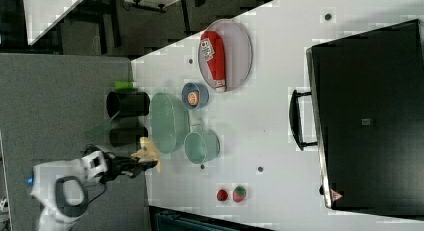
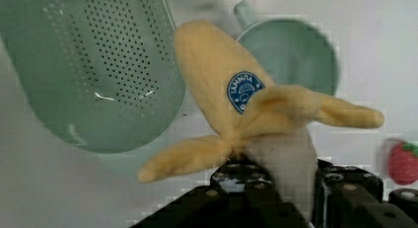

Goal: Pick Banana and place it in mug.

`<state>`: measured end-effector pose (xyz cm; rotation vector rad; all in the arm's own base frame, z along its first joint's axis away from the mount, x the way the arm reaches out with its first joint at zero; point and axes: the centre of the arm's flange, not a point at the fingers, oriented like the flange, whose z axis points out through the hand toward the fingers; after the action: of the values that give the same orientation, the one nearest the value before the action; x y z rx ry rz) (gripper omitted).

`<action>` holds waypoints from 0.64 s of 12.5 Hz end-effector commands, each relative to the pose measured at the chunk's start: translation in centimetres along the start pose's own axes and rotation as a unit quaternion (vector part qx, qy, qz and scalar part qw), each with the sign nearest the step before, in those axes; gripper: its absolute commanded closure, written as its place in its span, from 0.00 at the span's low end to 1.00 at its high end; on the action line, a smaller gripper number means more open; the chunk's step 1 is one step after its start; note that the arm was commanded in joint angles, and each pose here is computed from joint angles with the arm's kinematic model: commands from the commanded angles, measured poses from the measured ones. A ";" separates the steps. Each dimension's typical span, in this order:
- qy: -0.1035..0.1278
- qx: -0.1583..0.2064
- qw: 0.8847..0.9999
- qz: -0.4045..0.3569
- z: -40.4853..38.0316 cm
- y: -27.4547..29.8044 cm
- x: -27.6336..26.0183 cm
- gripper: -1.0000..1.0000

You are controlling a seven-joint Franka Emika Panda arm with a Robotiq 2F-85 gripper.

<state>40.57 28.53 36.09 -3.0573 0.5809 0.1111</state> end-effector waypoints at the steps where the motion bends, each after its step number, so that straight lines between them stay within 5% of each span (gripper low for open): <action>1: -0.004 0.012 0.996 0.088 3.0 2.6 3.6 0.73; 5: -0.018 0.010 0.994 0.103 5.8 3.6 4.6 0.37; 8: -0.004 0.021 0.994 0.104 4.3 3.4 5.0 0.03</action>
<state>42.95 22.67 27.98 -2.9872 0.8416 0.2367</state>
